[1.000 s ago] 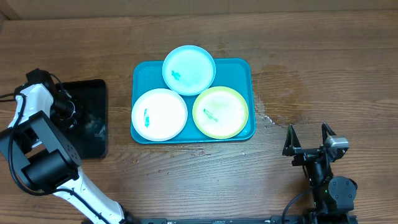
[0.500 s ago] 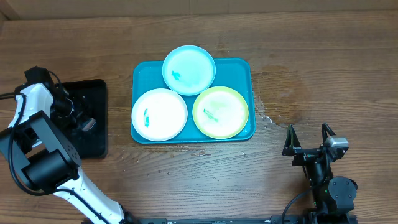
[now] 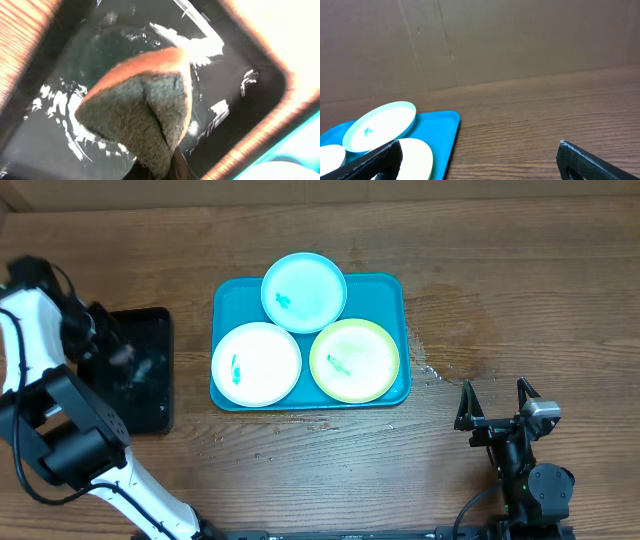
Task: Clean dirty plates on tray and stack at the side
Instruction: 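Grasp the pink-green sponge with the left gripper and lift it, then carry the sponge with the left gripper onto the white plate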
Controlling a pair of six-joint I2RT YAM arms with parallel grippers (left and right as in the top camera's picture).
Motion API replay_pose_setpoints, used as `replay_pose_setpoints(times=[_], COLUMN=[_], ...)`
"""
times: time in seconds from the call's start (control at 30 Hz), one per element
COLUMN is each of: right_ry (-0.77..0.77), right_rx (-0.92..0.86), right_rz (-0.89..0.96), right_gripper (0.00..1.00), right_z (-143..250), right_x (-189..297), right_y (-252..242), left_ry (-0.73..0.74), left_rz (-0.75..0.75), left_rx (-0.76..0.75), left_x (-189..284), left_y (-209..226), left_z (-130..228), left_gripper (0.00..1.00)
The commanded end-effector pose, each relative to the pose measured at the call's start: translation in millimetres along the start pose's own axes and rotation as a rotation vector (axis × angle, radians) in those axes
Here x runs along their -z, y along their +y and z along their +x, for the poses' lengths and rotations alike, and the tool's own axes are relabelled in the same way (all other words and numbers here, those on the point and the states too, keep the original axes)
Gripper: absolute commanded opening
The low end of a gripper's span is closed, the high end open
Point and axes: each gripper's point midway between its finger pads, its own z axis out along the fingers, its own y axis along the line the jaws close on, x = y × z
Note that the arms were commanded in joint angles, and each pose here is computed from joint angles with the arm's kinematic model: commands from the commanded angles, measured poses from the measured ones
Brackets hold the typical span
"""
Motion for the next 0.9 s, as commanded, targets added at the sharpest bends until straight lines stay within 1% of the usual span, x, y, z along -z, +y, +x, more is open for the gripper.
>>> replay_pose_setpoints(times=[0.0,0.1,0.2,0.3,0.4,0.5,0.6,0.67,0.73,0.8,0.87], right_ry=[-0.006,-0.006,-0.006,-0.006,-0.006,-0.006,-0.006,-0.006,-0.006,-0.006,-0.006], right_rx=[0.001,0.001,0.001,0.001,0.001,0.001,0.001,0.001,0.001,0.001,0.001], right_rz=[0.004,0.004,0.004,0.004,0.004,0.004,0.004,0.004,0.004,0.004,0.004], right_gripper=[1.0,1.0,1.0,1.0,1.0,1.0,1.0,1.0,1.0,1.0,1.0], right_z=[1.2,1.2,1.2,1.2,1.2,1.2,1.2,1.2,1.2,1.2,1.2], right_x=[-0.2,-0.2,-0.2,-0.2,-0.2,-0.2,-0.2,-0.2,-0.2,-0.2,-0.2], right_y=[-0.7,-0.6,-0.6,-0.6,-0.7,-0.6,-0.7,-0.6,-0.7,-0.7,-0.6], left_ry=[-0.053,-0.041,-0.025,-0.015,0.004,0.052,0.099,0.096,0.073,0.046,0.021], left_rz=[0.106,0.16,0.137,0.035,-0.039,-0.051,-0.041,-0.041,-0.005,0.095,0.218], left_rx=[-0.017,-0.024,-0.021,-0.019,-0.016,-0.011,0.001,0.008,0.032,0.035,-0.002], left_x=[45.2,72.1,74.5,54.8,21.1,-19.1,-36.9,-31.5,-10.1,23.9,60.8], left_y=[-28.2,-40.6,-37.8,-21.9,-5.1,4.8,9.9,11.5,5.3,-13.4,-37.4], left_z=[-15.8,-11.0,-6.0,-4.6,0.3,16.4,31.5,29.2,19.1,7.0,0.0], left_gripper=[0.04,0.04,0.04,0.04,0.04,0.04,0.04,0.04,0.04,0.04,0.04])
